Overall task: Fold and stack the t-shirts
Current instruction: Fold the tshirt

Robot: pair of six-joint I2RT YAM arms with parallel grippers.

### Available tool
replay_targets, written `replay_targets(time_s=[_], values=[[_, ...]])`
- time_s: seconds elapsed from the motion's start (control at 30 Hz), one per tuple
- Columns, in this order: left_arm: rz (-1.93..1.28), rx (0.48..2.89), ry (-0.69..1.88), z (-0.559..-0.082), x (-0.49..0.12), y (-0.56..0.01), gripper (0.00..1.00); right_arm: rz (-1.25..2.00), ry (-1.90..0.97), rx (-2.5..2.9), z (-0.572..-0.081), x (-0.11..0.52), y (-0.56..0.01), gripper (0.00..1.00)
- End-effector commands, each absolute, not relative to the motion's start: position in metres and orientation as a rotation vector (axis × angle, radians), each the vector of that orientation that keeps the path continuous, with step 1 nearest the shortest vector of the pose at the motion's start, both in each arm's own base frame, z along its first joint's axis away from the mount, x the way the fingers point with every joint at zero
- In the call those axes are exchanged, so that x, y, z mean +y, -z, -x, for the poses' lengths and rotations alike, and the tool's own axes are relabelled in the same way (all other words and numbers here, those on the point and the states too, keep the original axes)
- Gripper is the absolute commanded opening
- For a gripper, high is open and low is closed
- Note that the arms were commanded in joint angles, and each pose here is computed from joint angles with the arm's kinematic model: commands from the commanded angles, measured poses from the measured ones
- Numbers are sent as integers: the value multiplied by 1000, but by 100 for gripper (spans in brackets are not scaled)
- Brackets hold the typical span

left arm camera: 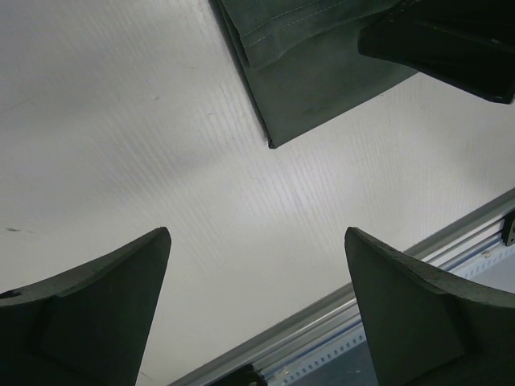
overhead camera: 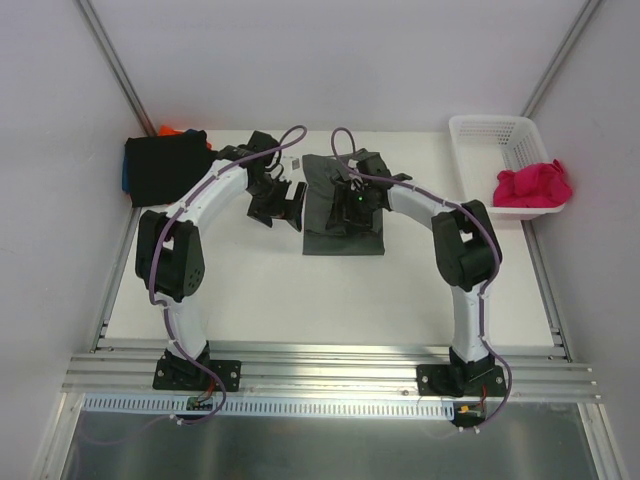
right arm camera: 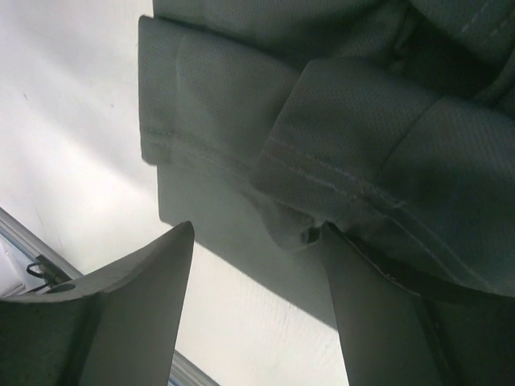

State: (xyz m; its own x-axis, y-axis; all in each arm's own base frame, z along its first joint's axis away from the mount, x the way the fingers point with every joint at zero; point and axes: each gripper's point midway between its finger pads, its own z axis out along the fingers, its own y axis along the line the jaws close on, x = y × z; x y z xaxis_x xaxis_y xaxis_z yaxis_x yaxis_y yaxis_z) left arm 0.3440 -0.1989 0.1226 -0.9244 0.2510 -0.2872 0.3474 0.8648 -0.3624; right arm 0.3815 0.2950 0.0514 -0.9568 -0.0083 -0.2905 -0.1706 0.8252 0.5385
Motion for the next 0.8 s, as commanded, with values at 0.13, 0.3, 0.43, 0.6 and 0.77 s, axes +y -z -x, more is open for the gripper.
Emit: replay_targets(time_s=[0.13,0.3,0.43,0.6,0.77], values=[[-423,2779,627,-342,-194,-138,91,156,-807,2704,-401,306,-49,69],[-413,2781,619,-341,-189,-138,91,158,-774,2622,-437,304,-65,70],[-400,2793,615,-339,-186,-134,91,144,-760,2523,-478,298,-92,70],[-405,2794,596,-339,-184,-133,90,135,-709,2392,-529,288,-117,71],[-410,2803,590,-333,-181,-131,90,122,-662,2315,-559,272,-129,71]])
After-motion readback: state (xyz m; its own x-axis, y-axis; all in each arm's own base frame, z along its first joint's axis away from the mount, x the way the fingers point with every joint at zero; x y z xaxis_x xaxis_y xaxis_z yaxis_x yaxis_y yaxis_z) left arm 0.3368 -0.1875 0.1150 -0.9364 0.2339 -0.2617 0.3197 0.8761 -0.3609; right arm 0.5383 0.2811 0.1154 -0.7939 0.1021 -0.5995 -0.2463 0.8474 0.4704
